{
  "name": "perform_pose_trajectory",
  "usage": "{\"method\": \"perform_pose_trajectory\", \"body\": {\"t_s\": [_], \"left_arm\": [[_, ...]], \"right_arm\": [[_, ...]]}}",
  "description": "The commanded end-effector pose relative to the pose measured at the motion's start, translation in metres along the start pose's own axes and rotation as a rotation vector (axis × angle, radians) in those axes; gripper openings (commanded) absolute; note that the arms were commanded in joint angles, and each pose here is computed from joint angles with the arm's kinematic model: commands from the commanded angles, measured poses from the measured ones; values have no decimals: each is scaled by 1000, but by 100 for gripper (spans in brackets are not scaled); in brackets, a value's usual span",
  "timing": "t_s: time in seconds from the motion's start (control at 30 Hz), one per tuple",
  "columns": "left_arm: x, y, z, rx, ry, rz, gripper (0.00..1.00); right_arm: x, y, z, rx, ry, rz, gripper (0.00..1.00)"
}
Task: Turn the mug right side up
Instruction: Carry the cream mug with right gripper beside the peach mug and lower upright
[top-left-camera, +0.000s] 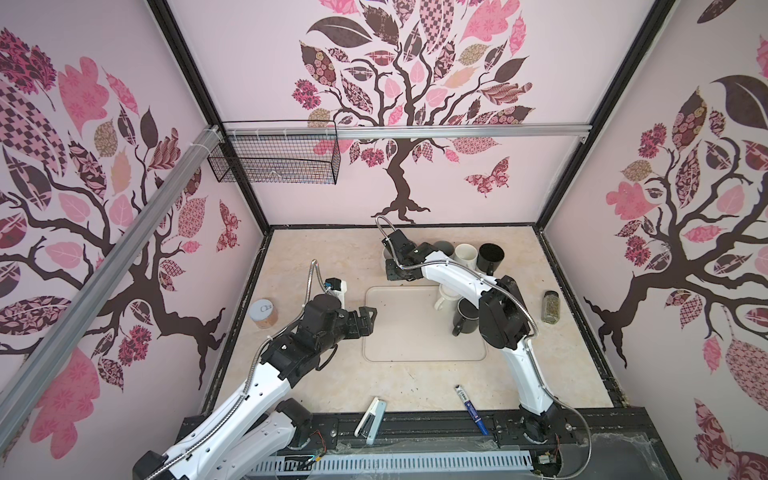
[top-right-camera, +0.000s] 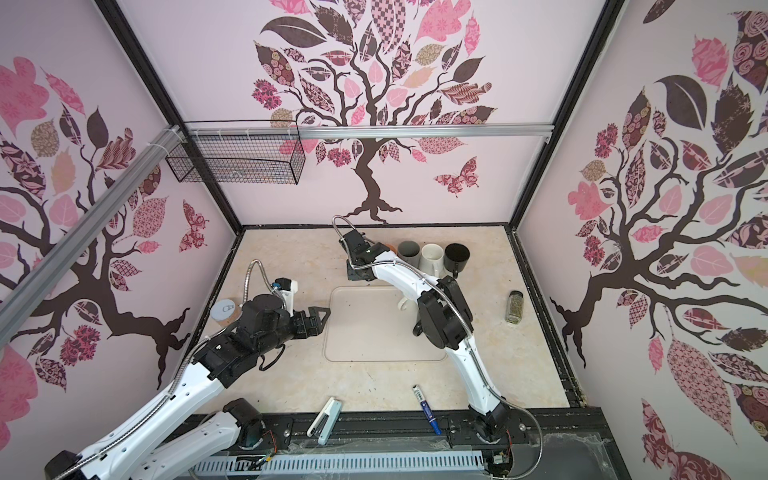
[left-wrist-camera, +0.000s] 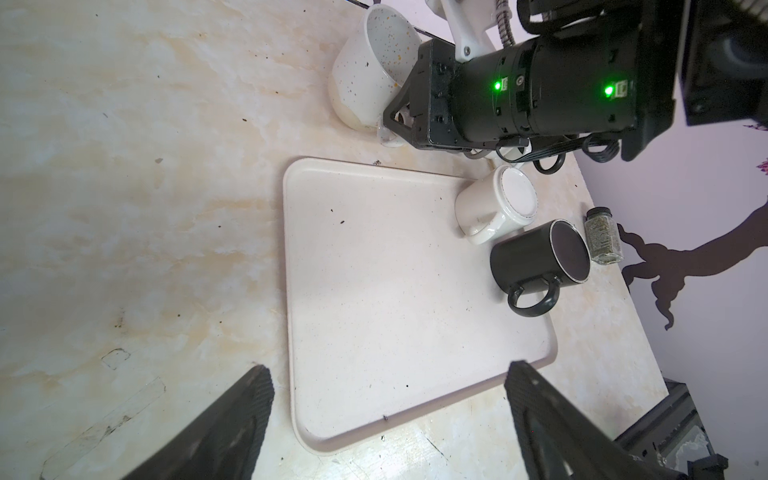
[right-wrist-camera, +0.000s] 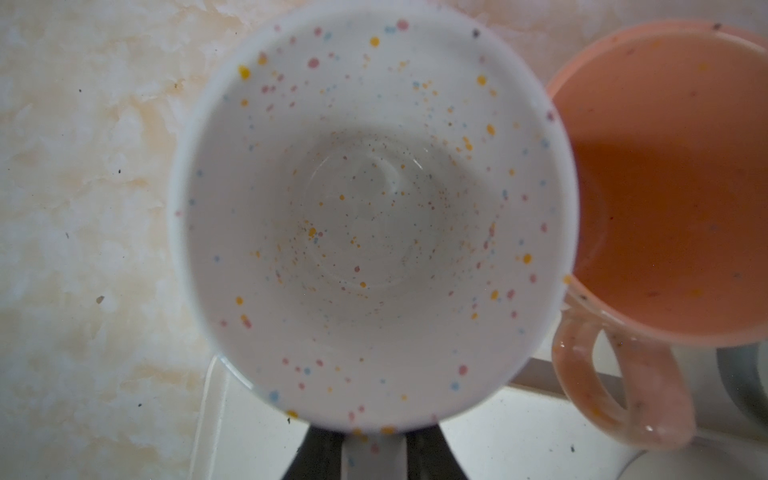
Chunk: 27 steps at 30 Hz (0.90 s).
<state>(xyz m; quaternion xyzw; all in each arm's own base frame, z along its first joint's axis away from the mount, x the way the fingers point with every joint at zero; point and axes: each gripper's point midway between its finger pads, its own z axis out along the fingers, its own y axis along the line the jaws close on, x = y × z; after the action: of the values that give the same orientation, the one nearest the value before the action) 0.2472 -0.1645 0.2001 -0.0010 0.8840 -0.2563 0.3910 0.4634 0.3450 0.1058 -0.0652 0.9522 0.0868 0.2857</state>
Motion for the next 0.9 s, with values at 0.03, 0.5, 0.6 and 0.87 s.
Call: {"method": "perform_pose_trajectory", "body": {"t_s": [0.03,0.5,0.6,0.87], "left_arm": [[4,0,4,14,-1,16,91],[2,0,3,16,-15,12,91],[2,-1,2,17,-15,13,91],[1,-3,0,29,-15,15,94]], "right_arm": [[-22,-3,6,27,-83,12,0],[-17,-7,20,65,-63,24,0],[-17,-8,20,69,-64,29,6],[-20,-1,10,28,-81,66,32]]}}
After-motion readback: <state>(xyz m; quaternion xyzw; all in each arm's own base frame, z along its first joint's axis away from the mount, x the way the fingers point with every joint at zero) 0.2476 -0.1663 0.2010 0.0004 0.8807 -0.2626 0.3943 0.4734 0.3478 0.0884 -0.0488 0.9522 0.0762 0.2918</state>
